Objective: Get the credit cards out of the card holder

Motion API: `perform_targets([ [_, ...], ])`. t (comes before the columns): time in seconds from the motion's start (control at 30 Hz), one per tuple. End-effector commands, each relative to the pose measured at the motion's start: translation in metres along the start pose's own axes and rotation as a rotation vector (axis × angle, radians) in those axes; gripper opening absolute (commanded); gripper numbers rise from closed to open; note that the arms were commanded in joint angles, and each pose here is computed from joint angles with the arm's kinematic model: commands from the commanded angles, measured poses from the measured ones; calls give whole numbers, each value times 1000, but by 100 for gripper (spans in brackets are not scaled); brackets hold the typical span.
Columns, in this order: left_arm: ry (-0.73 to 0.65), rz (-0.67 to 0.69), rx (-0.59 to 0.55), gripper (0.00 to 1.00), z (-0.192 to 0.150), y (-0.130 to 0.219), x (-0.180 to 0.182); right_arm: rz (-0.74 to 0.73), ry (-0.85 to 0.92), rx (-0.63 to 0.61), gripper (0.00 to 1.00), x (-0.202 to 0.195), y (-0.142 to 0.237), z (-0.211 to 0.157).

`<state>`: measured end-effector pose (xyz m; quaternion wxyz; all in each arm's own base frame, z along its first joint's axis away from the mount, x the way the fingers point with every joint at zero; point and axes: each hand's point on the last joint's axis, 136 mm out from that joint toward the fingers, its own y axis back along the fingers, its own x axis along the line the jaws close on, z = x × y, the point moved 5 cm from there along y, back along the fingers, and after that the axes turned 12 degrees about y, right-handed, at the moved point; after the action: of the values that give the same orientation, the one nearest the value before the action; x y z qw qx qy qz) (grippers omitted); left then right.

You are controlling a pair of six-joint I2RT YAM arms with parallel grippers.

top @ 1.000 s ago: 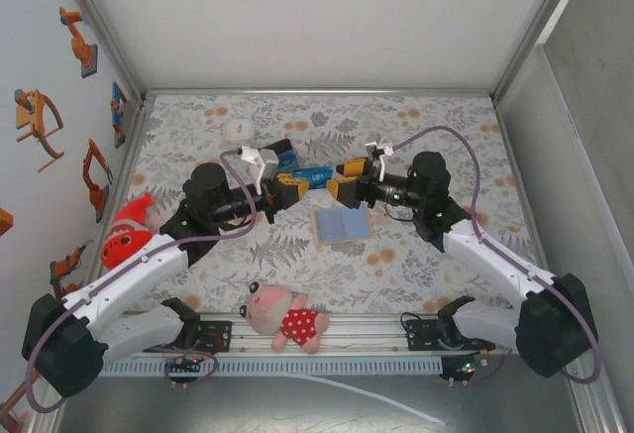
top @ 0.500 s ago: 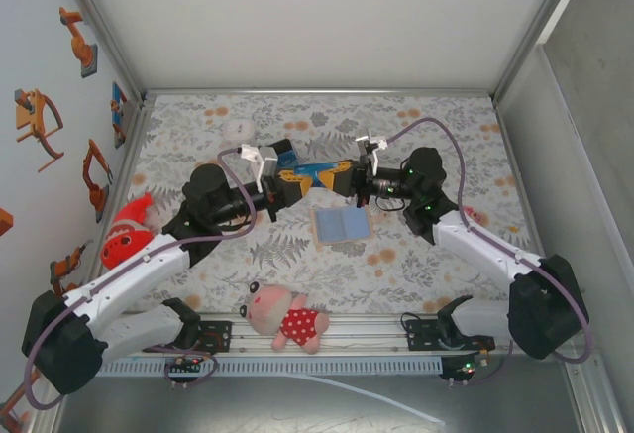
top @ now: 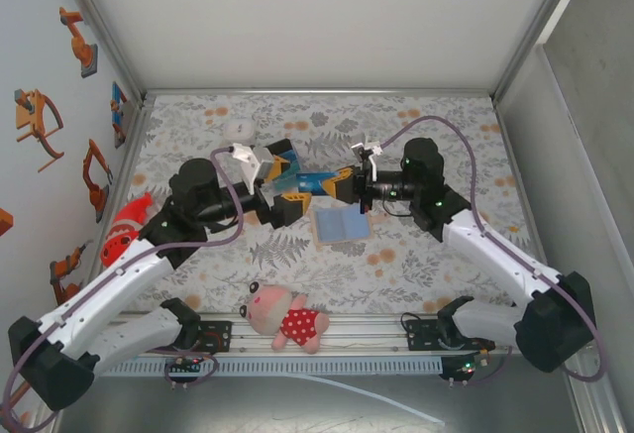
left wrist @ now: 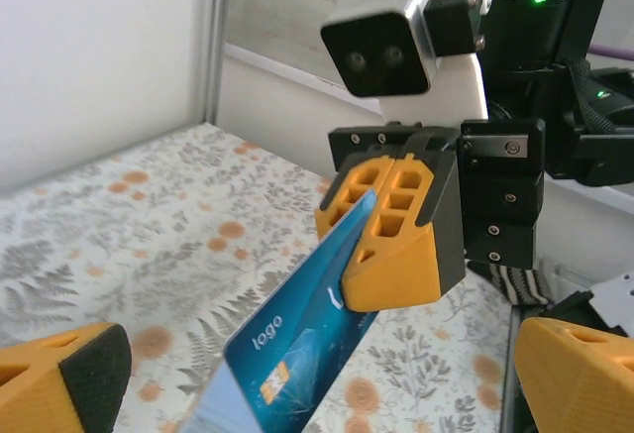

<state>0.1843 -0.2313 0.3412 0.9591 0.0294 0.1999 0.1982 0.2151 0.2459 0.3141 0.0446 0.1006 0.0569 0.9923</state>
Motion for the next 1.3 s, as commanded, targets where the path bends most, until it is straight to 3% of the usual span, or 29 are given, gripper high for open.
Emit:
perform_targets([
  [0.0,-93,45,81,98,1,11,-4,-26,43,126,0,8,9,-8],
  [0.2,-115,5,211,98,2,1,-9,-9,53,162,0,12,11,-9],
  [0.43,-67,3,312,83,-4,-25,1,36,67,149,0,16,10,-4],
  [0.57,-44,-66,358,74,-6,-34,-2,55,71,153,0,19,10,-3],
  [0.83,-5,-163,438,30,-14,-48,1,89,71,147,0,22,9,-1],
  [0.93,4,-189,449,19,-16,-50,2,97,76,143,0,23,9,0],
  [1.27,-2,-219,495,19,-28,-55,6,92,79,144,0,19,7,1],
])
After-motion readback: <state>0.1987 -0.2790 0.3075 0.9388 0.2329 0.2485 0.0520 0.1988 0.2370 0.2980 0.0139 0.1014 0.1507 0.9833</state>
